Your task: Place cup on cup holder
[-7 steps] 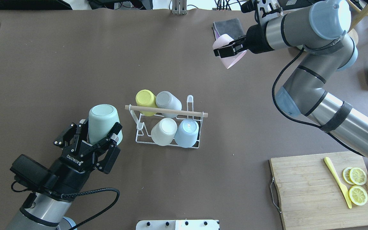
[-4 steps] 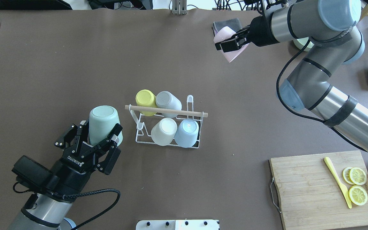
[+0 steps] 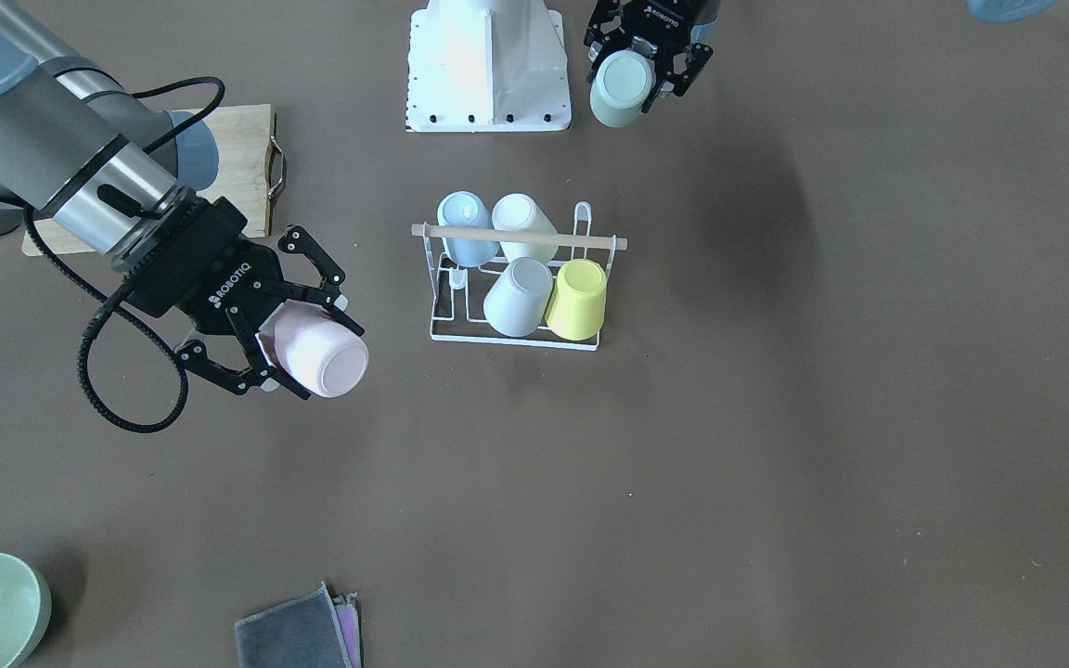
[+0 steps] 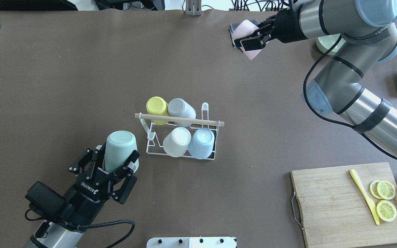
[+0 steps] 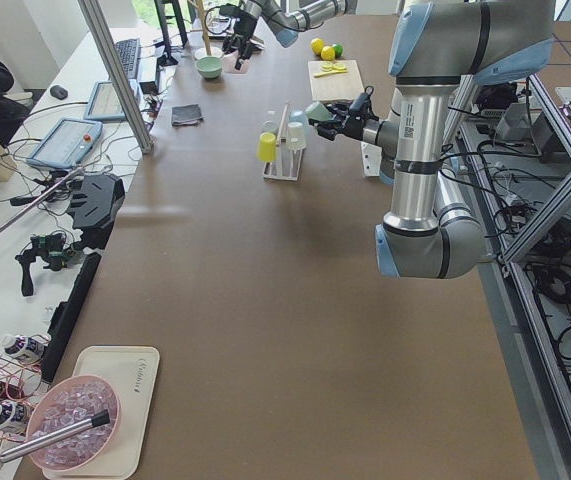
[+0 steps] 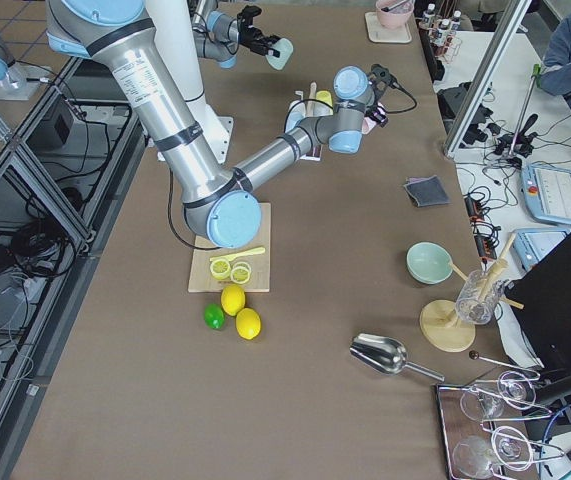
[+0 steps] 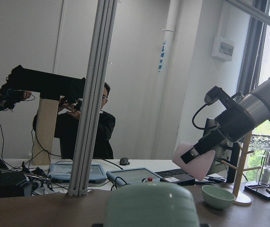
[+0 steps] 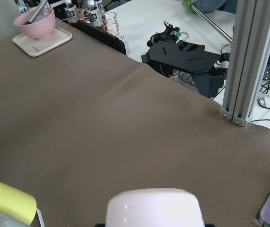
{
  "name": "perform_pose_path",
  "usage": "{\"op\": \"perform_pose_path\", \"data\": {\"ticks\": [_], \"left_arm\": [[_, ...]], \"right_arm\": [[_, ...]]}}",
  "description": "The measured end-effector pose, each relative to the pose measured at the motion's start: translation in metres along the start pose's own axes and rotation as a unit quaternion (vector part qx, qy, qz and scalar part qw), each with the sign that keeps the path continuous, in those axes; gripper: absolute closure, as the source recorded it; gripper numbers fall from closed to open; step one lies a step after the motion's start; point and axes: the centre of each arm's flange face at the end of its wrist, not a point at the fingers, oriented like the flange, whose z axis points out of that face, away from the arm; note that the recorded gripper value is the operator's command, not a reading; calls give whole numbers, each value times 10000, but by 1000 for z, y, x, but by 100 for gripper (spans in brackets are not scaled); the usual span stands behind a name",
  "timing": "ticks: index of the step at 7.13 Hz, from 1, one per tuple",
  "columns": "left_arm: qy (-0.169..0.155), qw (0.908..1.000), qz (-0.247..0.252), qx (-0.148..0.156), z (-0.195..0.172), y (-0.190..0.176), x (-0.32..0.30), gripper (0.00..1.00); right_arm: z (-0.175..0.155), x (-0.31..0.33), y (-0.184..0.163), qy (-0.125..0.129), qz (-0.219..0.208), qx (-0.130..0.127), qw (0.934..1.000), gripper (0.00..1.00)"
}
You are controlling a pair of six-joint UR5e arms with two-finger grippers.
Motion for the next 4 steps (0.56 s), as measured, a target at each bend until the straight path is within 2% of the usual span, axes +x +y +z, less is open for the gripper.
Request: {"op": "perform_pose_path", "data": {"ticks": [2, 4], "left_arm": [[278, 9996, 105, -27, 3, 1, -4, 100], [652, 9976, 231, -53, 10, -1, -5, 100]], "right_arm": [[-8, -9, 14, -244, -470, 571, 9970, 100], [-5, -28, 31, -457, -755, 1136, 9896, 100]]}}
